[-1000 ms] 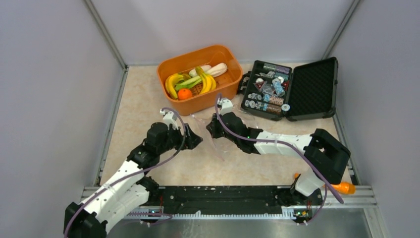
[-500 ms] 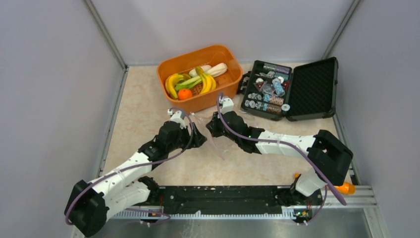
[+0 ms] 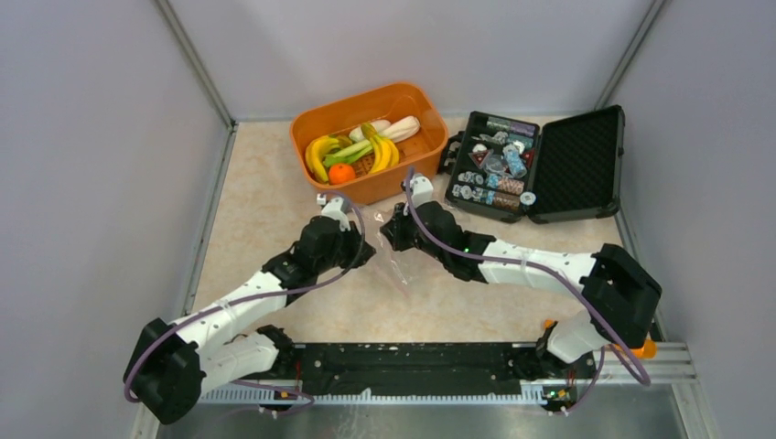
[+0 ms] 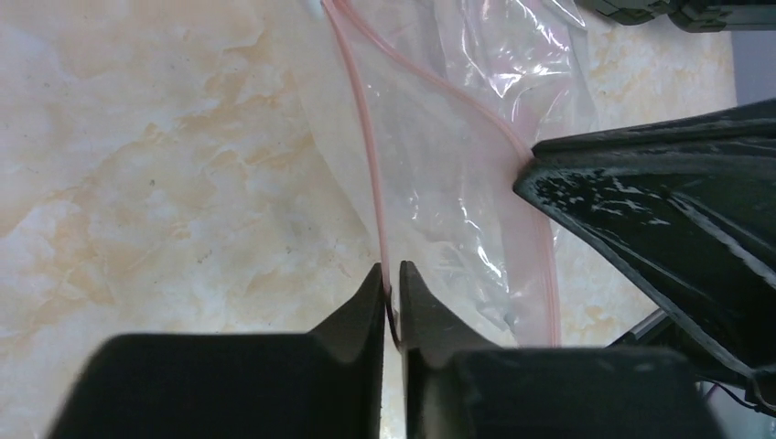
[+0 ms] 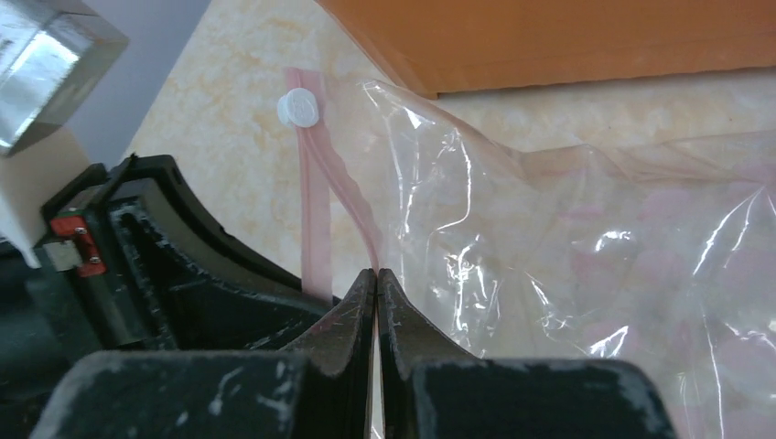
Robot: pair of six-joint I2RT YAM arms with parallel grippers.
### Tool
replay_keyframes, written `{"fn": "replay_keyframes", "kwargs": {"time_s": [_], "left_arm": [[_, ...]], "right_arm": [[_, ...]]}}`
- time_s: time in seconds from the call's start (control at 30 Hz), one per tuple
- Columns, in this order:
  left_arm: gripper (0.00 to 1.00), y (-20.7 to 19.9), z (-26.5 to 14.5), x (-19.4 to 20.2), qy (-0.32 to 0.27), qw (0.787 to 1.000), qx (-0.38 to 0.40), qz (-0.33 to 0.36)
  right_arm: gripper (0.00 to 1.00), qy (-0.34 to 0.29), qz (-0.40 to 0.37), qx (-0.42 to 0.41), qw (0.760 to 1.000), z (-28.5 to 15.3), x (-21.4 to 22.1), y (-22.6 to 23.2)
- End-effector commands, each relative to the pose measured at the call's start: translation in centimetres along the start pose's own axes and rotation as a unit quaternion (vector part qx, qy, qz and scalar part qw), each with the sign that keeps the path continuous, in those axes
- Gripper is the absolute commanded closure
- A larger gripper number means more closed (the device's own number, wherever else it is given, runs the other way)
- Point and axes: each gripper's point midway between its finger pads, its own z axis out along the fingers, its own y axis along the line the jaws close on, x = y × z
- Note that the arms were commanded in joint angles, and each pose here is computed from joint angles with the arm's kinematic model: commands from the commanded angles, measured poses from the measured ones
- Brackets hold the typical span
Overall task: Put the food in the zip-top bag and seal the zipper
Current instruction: Open the zipper of the food storage bag at the center of the board.
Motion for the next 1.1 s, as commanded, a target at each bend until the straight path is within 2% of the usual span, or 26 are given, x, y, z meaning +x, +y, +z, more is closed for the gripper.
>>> {"fn": "replay_keyframes", "kwargs": {"time_s": [0.0, 0.1, 0.17, 0.2, 0.5, 0.77, 0.97, 1.07], "left_arm": [[0.99, -2.2, -0.5, -3.1, -0.046, 0.998, 0.028, 0.020], [1.00, -3.7, -1.6, -4.4, -0.064, 0.996, 0.054, 0.036], [1.00, -4.4, -2.5, -5.5, -0.081, 0.994, 0.064, 0.047], [1.00, -4.7, -2.9, -6.1, -0.089, 0.992, 0.067, 0.051], [1.00, -6.1, -4.5, -7.6, -0.096, 0.990, 0.073, 0.067], [1.00, -6.3, -5.0, -8.0, -0.099, 0.991, 0.069, 0.060], [1.00, -8.1, -5.4, -8.8, -0.098, 0.988, 0.099, 0.064], [1.00, -8.6, -5.5, -8.6, -0.098, 0.986, 0.111, 0.071]], "right_arm": [[1.00, -0.046, -0.003, -0.046, 0.998, -1.9, -4.8, 2.7], [0.96, -0.025, -0.013, -0.054, 0.998, -2.5, -4.4, 3.0], [0.79, -0.018, -0.015, -0.066, 0.998, -3.0, -4.3, 3.5], [0.74, -0.015, -0.015, -0.066, 0.998, -3.3, -4.2, 3.5], [0.50, -0.021, -0.045, -0.067, 0.997, -5.3, -4.3, 6.1], [0.43, -0.079, -0.039, -0.063, 0.994, -8.1, -7.0, 7.3], [0.39, -0.073, -0.048, -0.033, 0.996, -7.1, -6.8, 6.8], [0.38, -0.090, -0.042, -0.018, 0.995, -7.1, -7.6, 6.5]]}}
